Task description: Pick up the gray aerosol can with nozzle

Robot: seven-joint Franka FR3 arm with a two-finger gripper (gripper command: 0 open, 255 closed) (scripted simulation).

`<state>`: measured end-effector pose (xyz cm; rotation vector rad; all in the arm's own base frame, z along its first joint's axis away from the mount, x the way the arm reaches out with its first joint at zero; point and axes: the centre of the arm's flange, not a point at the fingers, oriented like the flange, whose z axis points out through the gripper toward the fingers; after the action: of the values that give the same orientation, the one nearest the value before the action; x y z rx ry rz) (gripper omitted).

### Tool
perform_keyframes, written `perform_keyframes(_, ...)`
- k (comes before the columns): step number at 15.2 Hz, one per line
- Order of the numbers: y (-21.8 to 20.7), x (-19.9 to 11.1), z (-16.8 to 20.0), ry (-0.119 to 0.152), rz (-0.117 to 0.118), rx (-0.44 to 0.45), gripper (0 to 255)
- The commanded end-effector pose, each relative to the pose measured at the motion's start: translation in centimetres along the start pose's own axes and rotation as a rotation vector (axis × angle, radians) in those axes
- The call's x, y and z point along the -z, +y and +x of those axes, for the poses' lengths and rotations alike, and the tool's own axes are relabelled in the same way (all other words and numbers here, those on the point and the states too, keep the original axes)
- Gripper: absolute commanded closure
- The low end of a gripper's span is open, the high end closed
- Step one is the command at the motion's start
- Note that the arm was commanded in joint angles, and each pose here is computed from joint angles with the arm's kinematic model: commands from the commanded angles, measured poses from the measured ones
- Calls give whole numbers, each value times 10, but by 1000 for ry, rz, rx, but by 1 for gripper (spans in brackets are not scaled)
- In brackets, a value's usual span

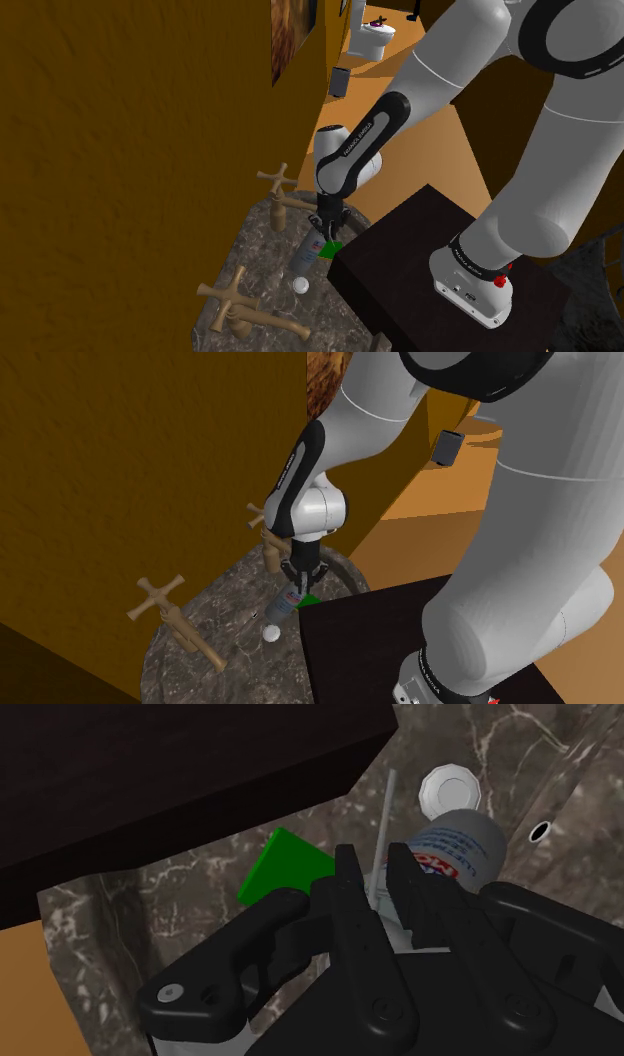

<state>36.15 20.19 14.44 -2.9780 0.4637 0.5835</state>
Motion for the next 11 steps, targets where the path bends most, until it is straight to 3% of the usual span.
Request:
perform_keyframes(1,0,8,-2,4,3,-2,255)
perform_keyframes(11,-1,57,-22,4,3,-2,255)
